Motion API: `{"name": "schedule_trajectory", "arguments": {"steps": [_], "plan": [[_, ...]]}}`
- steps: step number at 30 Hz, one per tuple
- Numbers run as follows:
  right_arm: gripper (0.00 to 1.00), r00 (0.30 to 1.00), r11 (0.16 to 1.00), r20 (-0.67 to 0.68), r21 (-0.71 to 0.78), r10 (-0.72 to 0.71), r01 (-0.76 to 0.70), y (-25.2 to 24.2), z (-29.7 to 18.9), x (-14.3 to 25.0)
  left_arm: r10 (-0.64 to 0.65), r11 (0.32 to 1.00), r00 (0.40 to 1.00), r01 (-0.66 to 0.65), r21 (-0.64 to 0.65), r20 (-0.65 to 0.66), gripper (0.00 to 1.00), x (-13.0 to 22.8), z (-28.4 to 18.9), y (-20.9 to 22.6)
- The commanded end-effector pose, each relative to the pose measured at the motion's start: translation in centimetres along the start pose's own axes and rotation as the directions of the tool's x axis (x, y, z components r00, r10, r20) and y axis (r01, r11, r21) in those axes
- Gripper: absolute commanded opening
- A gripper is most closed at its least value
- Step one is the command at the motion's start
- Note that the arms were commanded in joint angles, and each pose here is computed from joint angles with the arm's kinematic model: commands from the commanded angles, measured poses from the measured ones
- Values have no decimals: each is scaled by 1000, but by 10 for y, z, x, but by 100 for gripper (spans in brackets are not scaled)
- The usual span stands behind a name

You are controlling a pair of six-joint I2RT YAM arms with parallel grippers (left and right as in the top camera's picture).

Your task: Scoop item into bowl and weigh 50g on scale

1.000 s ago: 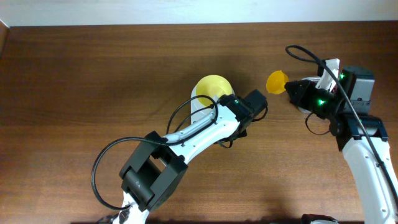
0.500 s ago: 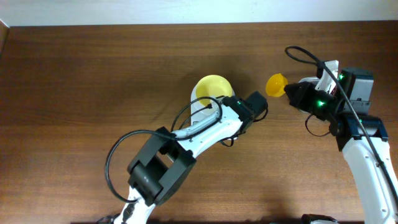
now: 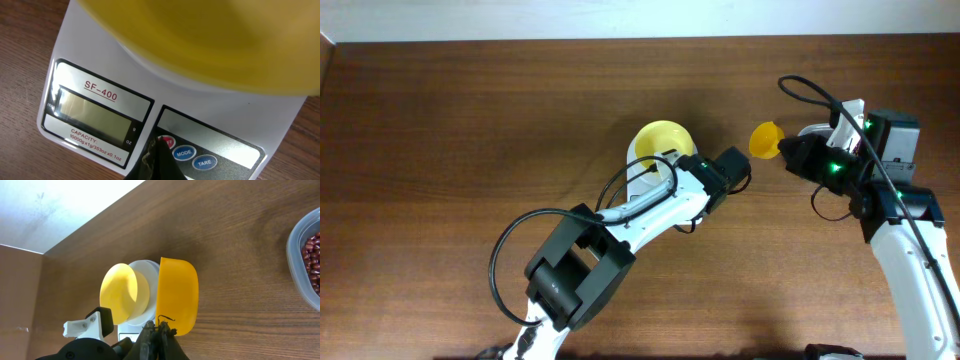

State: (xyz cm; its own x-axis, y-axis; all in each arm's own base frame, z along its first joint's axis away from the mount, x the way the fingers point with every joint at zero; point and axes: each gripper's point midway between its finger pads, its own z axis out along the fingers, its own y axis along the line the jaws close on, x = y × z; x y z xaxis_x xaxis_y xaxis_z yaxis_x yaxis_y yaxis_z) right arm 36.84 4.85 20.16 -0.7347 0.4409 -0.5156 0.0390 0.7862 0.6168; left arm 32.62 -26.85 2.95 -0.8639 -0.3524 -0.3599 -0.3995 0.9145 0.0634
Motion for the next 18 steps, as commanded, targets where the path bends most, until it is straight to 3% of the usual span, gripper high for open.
{"name": "schedule_trajectory", "arguments": {"steps": [1,18], "plan": [[4,999,1000,38,-1,-29,30,7,-9,-11,-11,1000,1000,11,-10,18,0,0,3,0],[4,999,1000,39,0,-30,30,7,-9,-11,-5,1000,1000,5,-23,9,0,5,14,-1]]}}
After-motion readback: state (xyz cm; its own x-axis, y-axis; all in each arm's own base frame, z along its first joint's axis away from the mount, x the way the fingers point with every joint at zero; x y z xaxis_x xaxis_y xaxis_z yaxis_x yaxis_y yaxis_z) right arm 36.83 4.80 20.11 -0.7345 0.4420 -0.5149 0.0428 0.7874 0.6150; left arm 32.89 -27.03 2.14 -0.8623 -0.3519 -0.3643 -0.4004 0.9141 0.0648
